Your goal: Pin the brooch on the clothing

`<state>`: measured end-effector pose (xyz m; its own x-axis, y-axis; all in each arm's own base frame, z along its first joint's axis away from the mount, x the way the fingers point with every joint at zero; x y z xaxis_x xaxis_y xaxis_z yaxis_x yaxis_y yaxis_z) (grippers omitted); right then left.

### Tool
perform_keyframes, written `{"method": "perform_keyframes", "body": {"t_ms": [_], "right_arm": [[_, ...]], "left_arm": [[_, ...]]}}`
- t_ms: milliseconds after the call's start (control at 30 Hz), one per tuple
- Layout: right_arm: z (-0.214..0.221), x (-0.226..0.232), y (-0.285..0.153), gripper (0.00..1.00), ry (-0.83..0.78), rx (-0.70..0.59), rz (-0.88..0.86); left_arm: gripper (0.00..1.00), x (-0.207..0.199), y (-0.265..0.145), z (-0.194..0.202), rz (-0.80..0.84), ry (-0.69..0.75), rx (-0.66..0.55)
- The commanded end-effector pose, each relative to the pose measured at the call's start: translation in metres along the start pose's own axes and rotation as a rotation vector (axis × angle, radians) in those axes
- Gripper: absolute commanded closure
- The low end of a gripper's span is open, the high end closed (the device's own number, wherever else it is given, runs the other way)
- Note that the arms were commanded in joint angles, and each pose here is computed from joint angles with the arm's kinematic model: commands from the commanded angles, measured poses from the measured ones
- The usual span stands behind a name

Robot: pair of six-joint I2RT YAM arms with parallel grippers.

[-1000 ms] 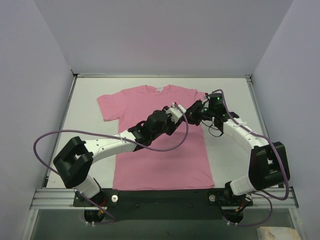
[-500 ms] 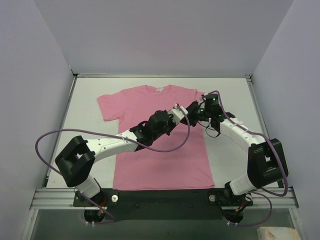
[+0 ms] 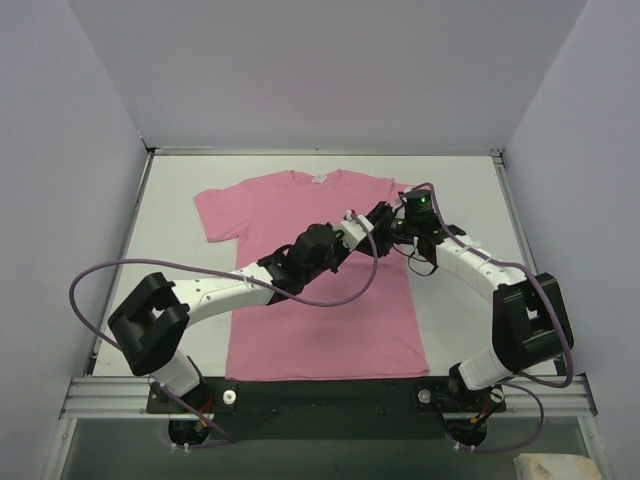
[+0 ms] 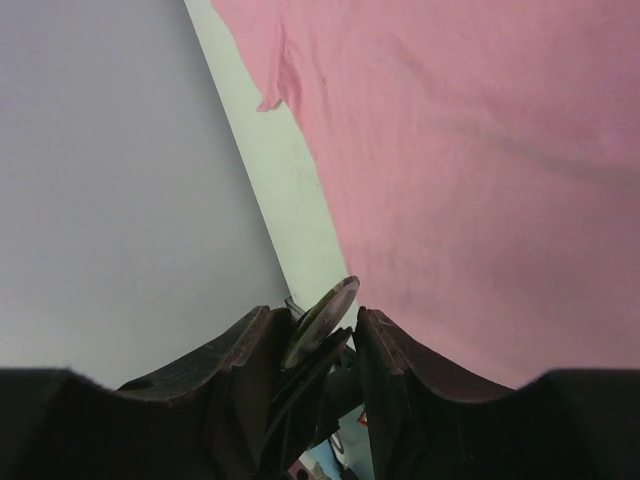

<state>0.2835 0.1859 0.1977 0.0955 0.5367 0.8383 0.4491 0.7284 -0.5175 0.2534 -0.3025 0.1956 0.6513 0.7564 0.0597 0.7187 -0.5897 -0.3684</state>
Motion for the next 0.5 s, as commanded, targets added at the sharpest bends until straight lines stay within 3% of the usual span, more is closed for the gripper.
{"method": "perform_keyframes", "body": {"t_ms": [0,267,467], "right_arm": [[0.008,0.019,-0.007,0.57,-0.064,0.056,-0.094],[0.003,0.023,-0.021,0.46,-0.113,0.007,-0.090],[-0.003,0.035,-0.047,0.35,-0.266,-0.085,-0.133]], "left_arm": [[1.00,0.003,-0.008,-0.022,0.008,-0.087,-0.111],[1.00,0.015,-0.015,-0.017,0.013,-0.159,-0.107],[1.00,0.034,-0.027,-0.019,0.060,-0.290,-0.122]]}}
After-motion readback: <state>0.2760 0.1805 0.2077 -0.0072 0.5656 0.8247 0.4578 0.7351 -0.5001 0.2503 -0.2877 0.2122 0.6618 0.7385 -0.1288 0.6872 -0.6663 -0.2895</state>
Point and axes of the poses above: each gripper's point midway between its finger pads, its own y axis out along the fingers, its own x axis along the line the jaws close on, z = x × y, the point moved 9 cm from there along -y, back along the fingers, and after that the axes turned 11 degrees about -y, right-handed, at the moved point
